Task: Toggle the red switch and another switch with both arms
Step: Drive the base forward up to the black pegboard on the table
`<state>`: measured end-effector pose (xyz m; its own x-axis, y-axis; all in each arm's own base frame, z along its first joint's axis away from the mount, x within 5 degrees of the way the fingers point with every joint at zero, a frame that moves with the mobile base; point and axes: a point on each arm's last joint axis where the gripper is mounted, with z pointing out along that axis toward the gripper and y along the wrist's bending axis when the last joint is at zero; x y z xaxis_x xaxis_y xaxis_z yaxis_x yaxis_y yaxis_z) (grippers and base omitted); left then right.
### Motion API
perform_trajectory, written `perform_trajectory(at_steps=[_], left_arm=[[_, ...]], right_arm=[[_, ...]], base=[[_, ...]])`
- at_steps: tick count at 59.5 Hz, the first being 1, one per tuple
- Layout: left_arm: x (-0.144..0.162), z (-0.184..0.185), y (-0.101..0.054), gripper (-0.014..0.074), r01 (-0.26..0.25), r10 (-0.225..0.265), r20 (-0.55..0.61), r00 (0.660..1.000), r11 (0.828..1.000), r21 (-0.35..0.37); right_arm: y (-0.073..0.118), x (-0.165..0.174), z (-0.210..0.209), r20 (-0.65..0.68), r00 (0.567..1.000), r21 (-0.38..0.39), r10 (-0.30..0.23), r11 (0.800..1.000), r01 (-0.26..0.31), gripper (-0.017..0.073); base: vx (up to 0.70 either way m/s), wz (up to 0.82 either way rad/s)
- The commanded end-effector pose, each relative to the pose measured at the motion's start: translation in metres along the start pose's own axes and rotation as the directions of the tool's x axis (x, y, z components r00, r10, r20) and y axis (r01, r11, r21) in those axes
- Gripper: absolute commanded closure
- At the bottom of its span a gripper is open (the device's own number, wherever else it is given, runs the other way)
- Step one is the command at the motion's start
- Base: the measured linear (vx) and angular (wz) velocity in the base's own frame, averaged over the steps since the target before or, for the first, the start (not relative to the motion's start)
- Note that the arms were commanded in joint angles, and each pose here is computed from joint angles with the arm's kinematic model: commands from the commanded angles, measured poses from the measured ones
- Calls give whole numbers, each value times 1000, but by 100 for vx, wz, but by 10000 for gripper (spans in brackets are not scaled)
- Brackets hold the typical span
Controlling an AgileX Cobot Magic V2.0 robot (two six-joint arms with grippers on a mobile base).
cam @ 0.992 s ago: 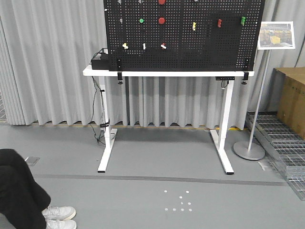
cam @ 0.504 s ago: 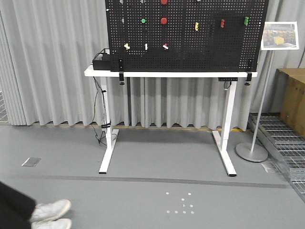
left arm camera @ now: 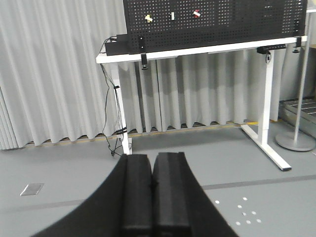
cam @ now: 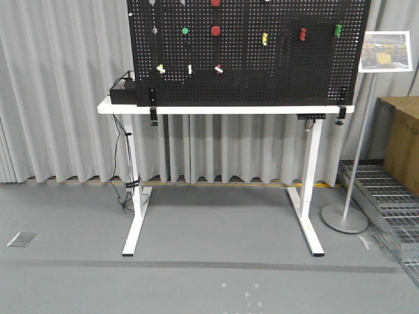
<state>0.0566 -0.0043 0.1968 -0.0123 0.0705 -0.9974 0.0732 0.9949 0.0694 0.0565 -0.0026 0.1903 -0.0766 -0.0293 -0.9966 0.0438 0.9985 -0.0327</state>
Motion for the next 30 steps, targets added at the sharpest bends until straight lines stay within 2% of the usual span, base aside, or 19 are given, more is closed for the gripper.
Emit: perform_trajectory(at_steps=[1,30], left_arm=[[-1,-1,1,591,12,-11,75,997,1000,-9],[-1,-1,1,591,12,-11,75,997,1000,-9]], right_arm=[[0,-6,-1,84,996,9,-15,1000,14,566],[0,-6,-1,84,996,9,-15,1000,14,566]], base=[[34,4],[38,7]])
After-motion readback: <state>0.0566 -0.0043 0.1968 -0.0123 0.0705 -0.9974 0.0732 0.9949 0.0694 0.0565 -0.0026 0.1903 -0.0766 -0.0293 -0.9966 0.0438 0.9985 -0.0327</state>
